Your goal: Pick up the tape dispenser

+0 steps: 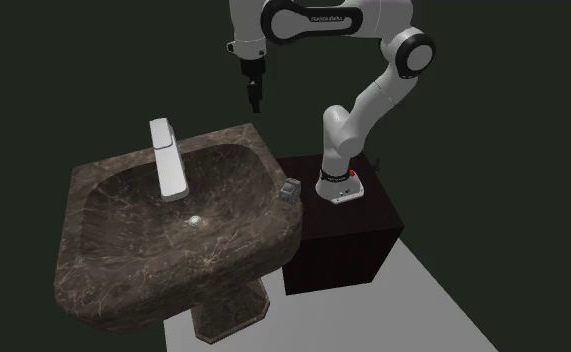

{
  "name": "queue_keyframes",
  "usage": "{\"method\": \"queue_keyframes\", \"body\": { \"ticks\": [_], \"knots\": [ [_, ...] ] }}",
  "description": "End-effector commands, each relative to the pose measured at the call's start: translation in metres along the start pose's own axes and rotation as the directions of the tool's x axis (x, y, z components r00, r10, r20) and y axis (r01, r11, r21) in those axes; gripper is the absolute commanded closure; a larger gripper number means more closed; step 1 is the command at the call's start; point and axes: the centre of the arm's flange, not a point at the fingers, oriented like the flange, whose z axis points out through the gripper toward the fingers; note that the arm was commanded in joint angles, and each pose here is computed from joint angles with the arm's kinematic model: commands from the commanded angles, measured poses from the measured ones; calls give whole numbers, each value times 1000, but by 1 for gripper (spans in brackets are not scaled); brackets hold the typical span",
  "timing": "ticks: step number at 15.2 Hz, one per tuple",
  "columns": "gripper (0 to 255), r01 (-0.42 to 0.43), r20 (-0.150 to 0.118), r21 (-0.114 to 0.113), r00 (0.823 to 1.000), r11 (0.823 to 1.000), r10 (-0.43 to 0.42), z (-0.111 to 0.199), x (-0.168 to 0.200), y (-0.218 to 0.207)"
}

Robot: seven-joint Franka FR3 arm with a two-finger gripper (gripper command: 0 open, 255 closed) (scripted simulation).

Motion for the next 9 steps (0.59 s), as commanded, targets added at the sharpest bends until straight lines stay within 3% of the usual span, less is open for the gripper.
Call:
{"method": "queue_keyframes", "body": {
  "ticks": [1, 5, 9],
  "knots": [
    [0, 0, 0, 0, 1000, 1000, 0, 0, 0, 0],
    [0, 141, 16, -25, 990, 990, -141, 24, 0, -51],
    [0, 280, 36, -48, 960, 959, -279, 49, -8, -101]
  ]
}}
